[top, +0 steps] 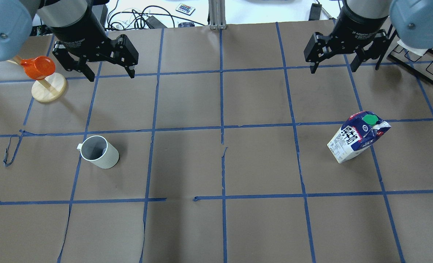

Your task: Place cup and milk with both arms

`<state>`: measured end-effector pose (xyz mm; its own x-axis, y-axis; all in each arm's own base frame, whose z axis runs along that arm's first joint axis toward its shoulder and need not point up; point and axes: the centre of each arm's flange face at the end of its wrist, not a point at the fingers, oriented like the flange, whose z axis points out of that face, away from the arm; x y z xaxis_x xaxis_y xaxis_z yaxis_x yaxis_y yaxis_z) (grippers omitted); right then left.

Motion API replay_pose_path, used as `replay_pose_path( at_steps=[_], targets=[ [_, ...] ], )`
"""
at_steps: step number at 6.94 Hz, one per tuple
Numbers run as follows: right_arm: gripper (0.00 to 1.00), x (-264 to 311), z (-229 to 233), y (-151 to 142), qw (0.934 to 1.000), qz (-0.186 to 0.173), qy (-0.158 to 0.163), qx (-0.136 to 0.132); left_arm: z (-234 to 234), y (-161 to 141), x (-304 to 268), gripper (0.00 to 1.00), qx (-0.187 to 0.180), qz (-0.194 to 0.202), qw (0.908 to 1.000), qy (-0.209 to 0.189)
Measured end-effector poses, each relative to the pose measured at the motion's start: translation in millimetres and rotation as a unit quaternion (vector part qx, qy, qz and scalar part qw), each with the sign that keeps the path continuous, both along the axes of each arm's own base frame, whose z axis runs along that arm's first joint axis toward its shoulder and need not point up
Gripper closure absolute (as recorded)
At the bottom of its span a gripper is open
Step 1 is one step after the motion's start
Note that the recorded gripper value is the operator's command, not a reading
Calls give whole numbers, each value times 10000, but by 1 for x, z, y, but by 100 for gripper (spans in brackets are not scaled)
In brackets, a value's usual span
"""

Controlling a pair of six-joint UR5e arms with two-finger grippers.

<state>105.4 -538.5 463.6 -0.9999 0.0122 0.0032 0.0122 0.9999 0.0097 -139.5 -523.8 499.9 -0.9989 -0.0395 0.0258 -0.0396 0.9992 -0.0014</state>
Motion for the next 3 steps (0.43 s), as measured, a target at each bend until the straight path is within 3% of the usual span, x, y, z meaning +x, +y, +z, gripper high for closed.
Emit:
replay_pose_path(
  at_steps=[3],
  targets=[
    [0, -45, -30, -1, 9995, 51, -40, 297, -6, -1, 13, 0, 57, 90, 9999, -3]
  ],
)
